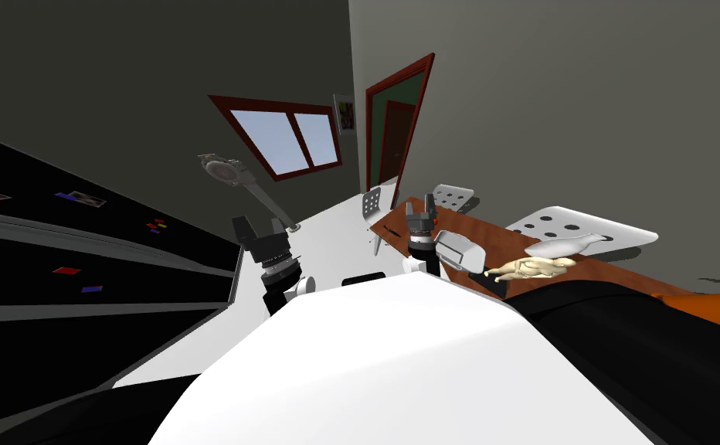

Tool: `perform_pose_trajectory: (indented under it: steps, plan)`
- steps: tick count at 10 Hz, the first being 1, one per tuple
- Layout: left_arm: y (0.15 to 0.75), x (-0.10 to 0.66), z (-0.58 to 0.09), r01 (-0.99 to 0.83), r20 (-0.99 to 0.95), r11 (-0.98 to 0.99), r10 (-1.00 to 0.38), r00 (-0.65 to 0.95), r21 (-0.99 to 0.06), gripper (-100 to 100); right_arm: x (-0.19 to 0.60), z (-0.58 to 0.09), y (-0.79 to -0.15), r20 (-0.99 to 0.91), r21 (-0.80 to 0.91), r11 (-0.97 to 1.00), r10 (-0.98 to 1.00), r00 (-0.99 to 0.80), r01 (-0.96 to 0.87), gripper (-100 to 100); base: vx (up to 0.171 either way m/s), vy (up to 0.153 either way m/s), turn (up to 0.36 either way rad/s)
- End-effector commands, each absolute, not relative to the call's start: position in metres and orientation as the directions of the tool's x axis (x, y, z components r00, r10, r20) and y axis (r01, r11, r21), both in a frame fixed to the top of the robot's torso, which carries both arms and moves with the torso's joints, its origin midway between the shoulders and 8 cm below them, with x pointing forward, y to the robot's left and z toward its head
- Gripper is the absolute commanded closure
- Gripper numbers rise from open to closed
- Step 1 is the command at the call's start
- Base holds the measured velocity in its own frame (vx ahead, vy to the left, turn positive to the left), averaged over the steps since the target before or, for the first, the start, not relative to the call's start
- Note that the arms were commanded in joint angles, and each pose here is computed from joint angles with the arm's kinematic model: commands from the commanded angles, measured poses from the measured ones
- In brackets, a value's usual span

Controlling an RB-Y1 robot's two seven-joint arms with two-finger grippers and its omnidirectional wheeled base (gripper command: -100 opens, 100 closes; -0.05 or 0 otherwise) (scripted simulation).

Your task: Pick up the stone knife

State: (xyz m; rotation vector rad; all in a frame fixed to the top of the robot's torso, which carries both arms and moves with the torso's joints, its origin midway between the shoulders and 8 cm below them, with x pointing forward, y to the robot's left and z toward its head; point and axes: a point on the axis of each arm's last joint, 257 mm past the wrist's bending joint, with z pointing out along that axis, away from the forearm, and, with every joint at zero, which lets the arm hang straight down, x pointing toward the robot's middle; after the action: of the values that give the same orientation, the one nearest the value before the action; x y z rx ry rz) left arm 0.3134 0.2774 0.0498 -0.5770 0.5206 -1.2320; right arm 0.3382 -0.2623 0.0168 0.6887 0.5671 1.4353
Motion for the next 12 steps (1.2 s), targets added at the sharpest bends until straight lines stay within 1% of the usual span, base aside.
perform_pose_trajectory:
  steps: [1, 3, 4, 6, 7, 8, 11, 12]
  plan:
    - [0.277, 0.313, 0.050, 0.715, -0.058, 0.227, -0.966, 0.253, -0.661, 0, 0.341, 0.011, -0.257, -0.006, 0.734, 0.041, 0.999, 0.054, -0.678, -100, 0.030, 0.009, -0.016]
    - [0.277, 0.313, 0.050, 0.715, -0.058, 0.227, -0.966, 0.253, -0.661, 0, 0.347, -0.001, -0.252, -0.103, 0.747, 0.108, 0.994, 0.046, -0.656, -100, 0.068, 0.027, -0.029]
    - [0.277, 0.313, 0.050, 0.715, -0.058, 0.227, -0.966, 0.253, -0.661, 0, 0.347, -0.001, -0.251, -0.111, 0.747, 0.111, 0.993, 0.042, -0.655, -100, 0.060, 0.031, -0.011]
    - [0.277, 0.313, 0.050, 0.715, -0.058, 0.227, -0.966, 0.253, -0.661, 0, 0.354, -0.019, -0.248, -0.232, 0.753, 0.203, 0.972, 0.037, -0.626, -100, 0.080, 0.042, -0.033]
    - [0.277, 0.313, 0.050, 0.715, -0.058, 0.227, -0.966, 0.253, -0.661, 0, 0.358, -0.030, -0.247, -0.296, 0.750, 0.255, 0.955, 0.036, -0.610, -100, 0.117, 0.055, -0.051]
    - [0.277, 0.313, 0.050, 0.715, -0.058, 0.227, -0.966, 0.253, -0.661, 0, 0.358, -0.030, -0.247, -0.304, 0.749, 0.259, 0.952, 0.031, -0.610, -100, 0.106, 0.038, -0.016]
    - [0.277, 0.313, 0.050, 0.715, -0.058, 0.227, -0.966, 0.253, -0.661, 0, 0.370, -0.068, -0.253, -0.496, 0.715, 0.423, 0.868, 0.023, -0.556, -100, 0.119, 0.061, -0.044]
    - [0.277, 0.313, 0.050, 0.715, -0.058, 0.227, -0.966, 0.253, -0.661, 0, 0.370, -0.069, -0.251, -0.514, 0.708, 0.435, 0.858, 0.018, -0.557, -100, 0.128, 0.049, -0.022]
